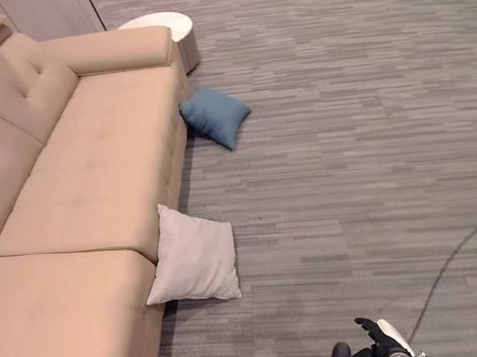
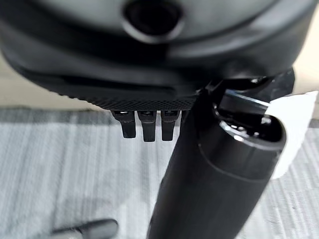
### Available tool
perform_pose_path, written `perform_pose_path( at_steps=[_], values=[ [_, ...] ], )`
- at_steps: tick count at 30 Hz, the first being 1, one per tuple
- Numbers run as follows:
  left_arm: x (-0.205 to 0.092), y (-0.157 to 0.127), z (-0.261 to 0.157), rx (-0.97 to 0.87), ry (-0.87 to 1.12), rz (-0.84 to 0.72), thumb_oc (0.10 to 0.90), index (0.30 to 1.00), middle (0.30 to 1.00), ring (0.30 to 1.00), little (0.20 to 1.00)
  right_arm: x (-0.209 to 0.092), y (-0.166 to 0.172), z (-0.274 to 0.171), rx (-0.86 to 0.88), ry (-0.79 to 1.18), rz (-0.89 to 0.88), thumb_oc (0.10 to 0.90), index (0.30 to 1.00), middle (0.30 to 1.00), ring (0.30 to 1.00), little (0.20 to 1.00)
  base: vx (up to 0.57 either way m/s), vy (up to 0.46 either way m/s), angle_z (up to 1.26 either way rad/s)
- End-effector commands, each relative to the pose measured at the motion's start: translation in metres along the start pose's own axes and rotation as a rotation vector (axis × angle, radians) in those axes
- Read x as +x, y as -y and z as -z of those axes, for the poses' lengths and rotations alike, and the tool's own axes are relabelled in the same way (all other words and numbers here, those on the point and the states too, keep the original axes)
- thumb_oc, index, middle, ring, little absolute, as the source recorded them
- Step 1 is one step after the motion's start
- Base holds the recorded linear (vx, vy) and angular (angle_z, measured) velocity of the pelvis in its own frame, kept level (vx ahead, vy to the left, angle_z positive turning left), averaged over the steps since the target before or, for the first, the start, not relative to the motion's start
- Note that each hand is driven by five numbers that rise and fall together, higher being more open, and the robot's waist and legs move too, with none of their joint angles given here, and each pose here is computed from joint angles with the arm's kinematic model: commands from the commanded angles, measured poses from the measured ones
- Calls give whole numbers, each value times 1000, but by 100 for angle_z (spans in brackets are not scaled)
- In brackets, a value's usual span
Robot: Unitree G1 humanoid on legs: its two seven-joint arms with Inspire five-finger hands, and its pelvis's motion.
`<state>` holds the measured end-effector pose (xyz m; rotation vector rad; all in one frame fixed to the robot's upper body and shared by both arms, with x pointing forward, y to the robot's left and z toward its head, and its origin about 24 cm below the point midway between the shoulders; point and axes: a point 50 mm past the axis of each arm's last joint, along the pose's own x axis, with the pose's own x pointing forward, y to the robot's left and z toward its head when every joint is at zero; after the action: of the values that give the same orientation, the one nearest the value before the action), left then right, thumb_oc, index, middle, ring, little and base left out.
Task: Pick up all the scattered cushions and arrange them neatly on the sofa.
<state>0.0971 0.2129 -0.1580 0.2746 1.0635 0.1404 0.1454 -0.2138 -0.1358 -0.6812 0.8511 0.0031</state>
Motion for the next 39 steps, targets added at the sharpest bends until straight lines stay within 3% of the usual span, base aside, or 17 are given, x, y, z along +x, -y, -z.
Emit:
perform_pose_path(
  at_steps=[1, 6, 15, 22, 26, 28, 32, 34, 39],
  values=[
    [8, -13, -41, 12, 145, -30, 800, 900, 900, 900, 900, 4, 20, -12, 26, 79, 87, 800, 900, 900, 900, 900, 94, -183, 43],
    [8, -16, -61, 5, 217, -22, 800, 900, 900, 900, 900, 7, 28, -13, 25, 74, 125, 800, 900, 900, 900, 900, 145, -146, 14],
    [8, -13, -50, 15, 172, -21, 800, 900, 900, 900, 900, 7, 27, -9, 12, 51, 140, 800, 900, 900, 900, 900, 184, 37, 7],
    [7, -32, -34, -24, 122, -76, 800, 900, 900, 900, 900, 5, 9, -16, -46, 71, 75, 800, 900, 900, 900, 900, 178, 118, 9],
    [8, -40, -39, -10, 146, -104, 800, 900, 900, 900, 900, 13, 27, -21, 12, 48, 103, 800, 900, 900, 900, 900, 113, 94, 14],
    [8, -39, -42, 0, 158, -106, 800, 900, 900, 900, 900, 11, 29, -32, 37, 120, 111, 800, 900, 900, 900, 900, 130, 1, 34],
    [8, -32, -34, 39, 120, -60, 800, 900, 900, 900, 900, 17, 47, -7, 34, -2, 128, 800, 900, 900, 900, 900, 158, -73, 46],
    [9, -24, -32, 67, 110, -30, 800, 900, 900, 900, 900, 16, 44, -5, 119, -19, 117, 800, 900, 900, 900, 900, 309, -115, 86],
    [8, -17, -19, 79, 52, -3, 800, 900, 900, 900, 900, 14, 43, 4, 128, -53, 93, 800, 900, 900, 900, 900, 221, -157, 127]
  ],
)
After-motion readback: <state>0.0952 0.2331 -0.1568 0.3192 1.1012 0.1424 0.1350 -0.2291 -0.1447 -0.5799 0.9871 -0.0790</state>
